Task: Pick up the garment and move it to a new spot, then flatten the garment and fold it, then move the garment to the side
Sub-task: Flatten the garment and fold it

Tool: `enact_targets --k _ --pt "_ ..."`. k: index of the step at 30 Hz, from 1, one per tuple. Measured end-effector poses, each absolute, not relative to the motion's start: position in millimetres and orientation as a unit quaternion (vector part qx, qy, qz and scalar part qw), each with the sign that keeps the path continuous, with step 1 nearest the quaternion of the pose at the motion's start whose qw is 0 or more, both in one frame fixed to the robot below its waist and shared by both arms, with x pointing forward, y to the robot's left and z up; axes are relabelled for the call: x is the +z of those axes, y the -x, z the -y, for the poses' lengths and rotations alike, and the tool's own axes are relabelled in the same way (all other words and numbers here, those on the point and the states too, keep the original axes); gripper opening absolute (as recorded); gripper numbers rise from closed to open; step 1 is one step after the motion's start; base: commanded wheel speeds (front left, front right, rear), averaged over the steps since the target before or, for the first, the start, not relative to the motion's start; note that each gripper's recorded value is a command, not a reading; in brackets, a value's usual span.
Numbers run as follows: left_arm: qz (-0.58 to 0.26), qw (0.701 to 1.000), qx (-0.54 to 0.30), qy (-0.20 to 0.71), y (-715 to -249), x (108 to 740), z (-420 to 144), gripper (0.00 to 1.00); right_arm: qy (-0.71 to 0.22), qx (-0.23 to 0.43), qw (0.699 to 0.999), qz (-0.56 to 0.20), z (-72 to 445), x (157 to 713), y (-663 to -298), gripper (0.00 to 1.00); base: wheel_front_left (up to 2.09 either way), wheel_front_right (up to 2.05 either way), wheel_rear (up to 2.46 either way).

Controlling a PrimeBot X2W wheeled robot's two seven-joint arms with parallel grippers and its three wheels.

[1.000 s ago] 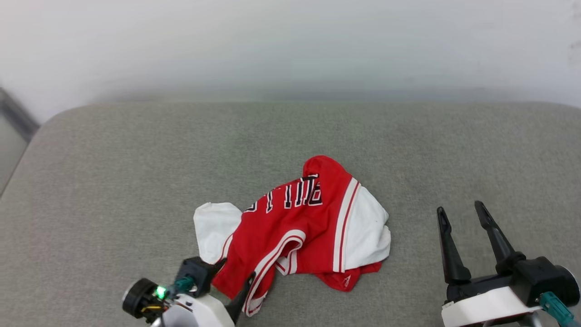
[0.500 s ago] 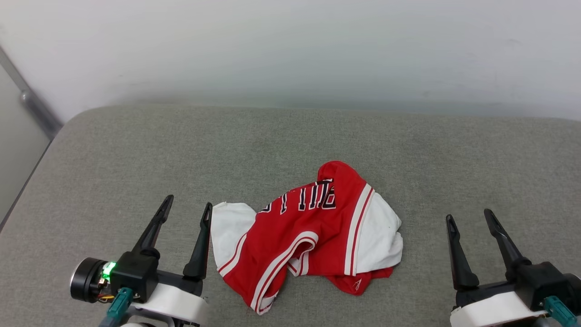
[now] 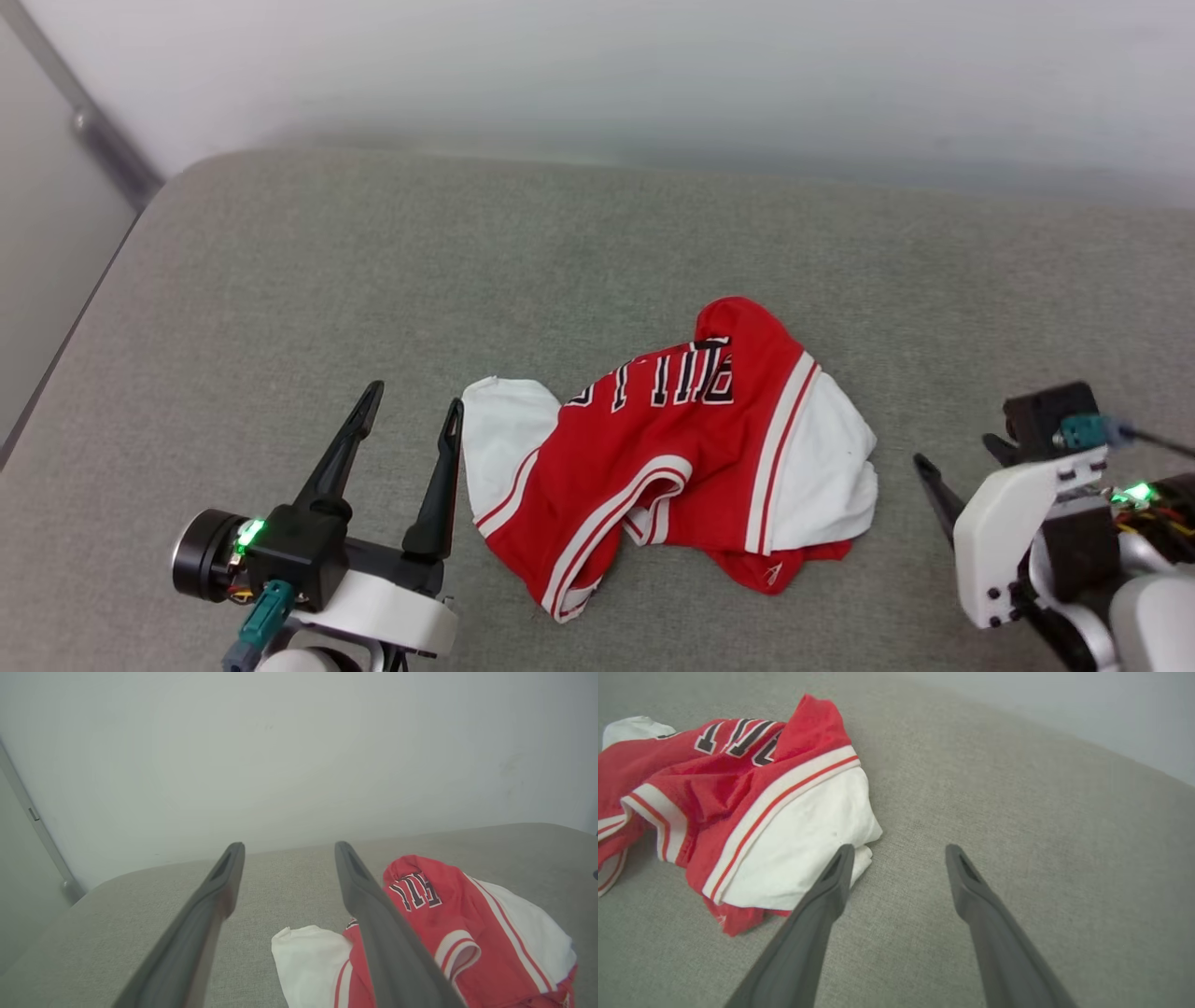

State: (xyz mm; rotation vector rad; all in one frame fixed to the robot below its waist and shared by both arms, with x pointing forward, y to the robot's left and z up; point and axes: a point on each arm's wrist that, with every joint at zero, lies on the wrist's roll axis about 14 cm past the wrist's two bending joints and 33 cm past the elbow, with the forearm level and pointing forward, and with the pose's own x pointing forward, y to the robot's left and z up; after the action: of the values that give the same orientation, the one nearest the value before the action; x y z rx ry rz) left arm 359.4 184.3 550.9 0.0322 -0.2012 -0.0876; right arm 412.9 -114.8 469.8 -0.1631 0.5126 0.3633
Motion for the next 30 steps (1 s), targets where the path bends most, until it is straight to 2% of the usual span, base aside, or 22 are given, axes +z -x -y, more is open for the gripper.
enact_targets --k 5,9,18,26,27,28,29,30 --pt "0.09 0.995 -0.032 -0.014 -364 544 -192 1.0 0.116 0.205 0.897 -0.375 113 444 -414 1.0 0.0 0.0 0.0" --pt "0.086 0.996 -0.022 -0.013 -367 541 -198 1.0 0.134 0.231 0.865 -0.425 102 430 -416 1.0 0.0 0.0 0.0" --pt "0.065 0.998 0.003 -0.021 -368 529 -213 1.0 0.176 0.258 0.807 -0.501 92 385 -418 1.0 0.0 0.0 0.0" --pt "0.047 0.998 0.017 -0.037 -366 520 -225 1.0 0.154 0.278 0.775 -0.546 83 356 -410 1.0 0.0 0.0 0.0" --pt "0.047 0.998 0.018 -0.037 -366 520 -225 1.0 0.157 0.28 0.772 -0.548 84 355 -409 0.49 0.0 0.0 0.0" --pt "0.048 0.998 0.019 -0.036 -366 521 -225 1.0 0.154 0.282 0.772 -0.548 83 354 -408 0.31 0.0 0.0 0.0" --pt "0.049 0.998 0.019 -0.036 -366 521 -225 1.0 0.152 0.284 0.772 -0.548 83 353 -408 0.0 0.0 0.0 0.0" --pt "0.051 0.998 0.018 -0.035 -366 523 -225 1.0 0.152 0.286 0.771 -0.548 83 353 -406 0.0 0.0 0.0 0.0"
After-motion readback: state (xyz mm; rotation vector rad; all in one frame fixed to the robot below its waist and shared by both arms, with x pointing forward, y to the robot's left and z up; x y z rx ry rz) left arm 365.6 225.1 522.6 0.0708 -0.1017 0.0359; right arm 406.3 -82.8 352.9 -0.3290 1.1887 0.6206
